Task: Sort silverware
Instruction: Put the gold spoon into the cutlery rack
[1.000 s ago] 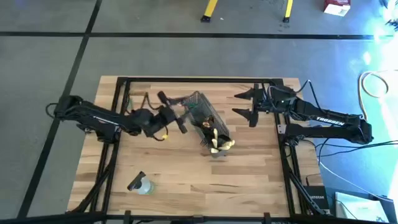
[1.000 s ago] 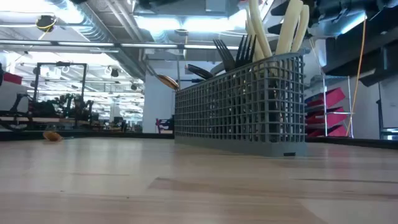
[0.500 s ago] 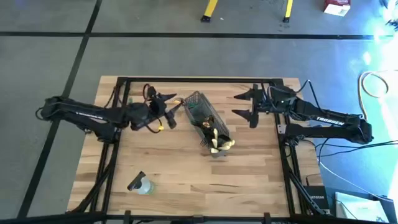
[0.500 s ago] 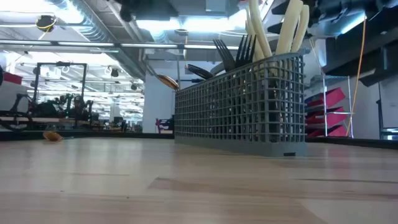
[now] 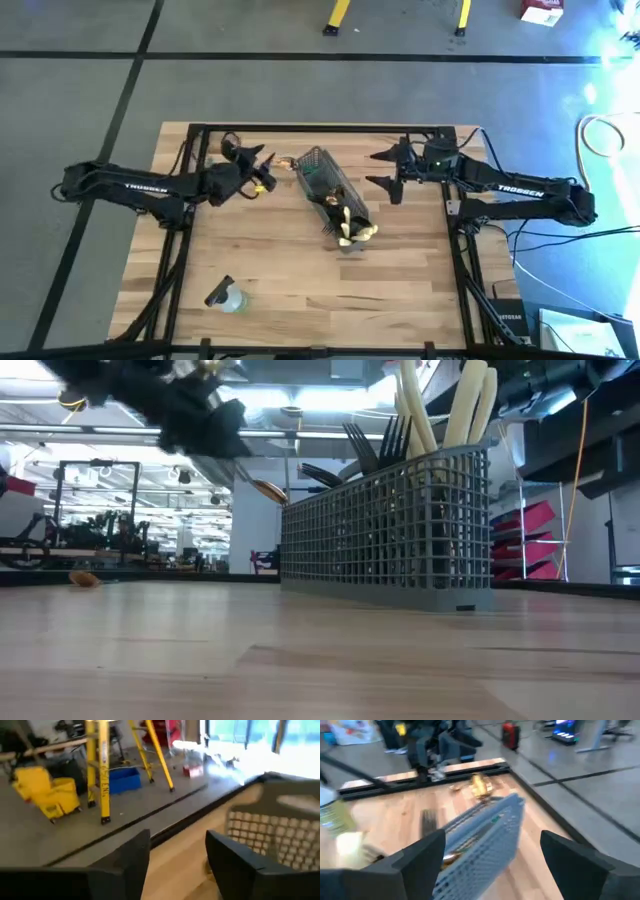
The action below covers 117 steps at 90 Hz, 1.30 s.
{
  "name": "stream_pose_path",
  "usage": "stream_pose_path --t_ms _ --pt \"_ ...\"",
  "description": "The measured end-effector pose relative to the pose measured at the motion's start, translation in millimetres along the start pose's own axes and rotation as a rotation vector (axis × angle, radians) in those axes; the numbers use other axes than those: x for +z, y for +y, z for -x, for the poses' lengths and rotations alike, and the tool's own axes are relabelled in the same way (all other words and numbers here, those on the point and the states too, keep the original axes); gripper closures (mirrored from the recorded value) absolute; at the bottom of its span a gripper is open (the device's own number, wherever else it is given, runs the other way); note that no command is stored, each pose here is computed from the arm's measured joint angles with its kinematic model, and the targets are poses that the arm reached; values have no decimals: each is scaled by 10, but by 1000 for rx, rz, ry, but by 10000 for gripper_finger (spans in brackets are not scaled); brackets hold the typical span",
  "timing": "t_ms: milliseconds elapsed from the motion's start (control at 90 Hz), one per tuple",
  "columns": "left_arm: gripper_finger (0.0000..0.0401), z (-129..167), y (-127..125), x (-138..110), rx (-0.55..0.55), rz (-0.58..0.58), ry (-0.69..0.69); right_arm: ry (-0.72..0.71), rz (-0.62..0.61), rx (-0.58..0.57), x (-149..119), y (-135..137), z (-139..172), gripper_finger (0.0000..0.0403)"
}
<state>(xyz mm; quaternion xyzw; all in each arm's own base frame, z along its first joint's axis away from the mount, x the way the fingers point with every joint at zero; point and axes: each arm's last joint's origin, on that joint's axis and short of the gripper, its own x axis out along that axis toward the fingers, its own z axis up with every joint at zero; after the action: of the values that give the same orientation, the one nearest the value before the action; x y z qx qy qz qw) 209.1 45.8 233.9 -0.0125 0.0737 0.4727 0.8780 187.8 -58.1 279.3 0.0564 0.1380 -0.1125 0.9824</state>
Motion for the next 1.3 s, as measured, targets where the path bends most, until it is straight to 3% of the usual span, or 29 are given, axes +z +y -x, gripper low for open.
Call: stream_pose_path --t_ms 156,311,500,667,1122,1300 --pt "244 19 214 -386 199 85 6 -16 31 -55 15 -17 -2 93" --pt "253 -13 344 -588 350 135 79 -50 41 -65 48 -18 0 93" --pt "251 -47 424 -657 413 240 99 -47 44 -65 45 -18 -1 93" --pt "250 -72 507 -732 434 264 170 -47 45 -66 45 -19 -2 93" --pt "258 -68 827 -947 633 420 348 -12 38 -67 10 -21 -6 93" --pt "265 -89 875 -978 625 474 418 20 41 -65 -25 -26 -47 93"
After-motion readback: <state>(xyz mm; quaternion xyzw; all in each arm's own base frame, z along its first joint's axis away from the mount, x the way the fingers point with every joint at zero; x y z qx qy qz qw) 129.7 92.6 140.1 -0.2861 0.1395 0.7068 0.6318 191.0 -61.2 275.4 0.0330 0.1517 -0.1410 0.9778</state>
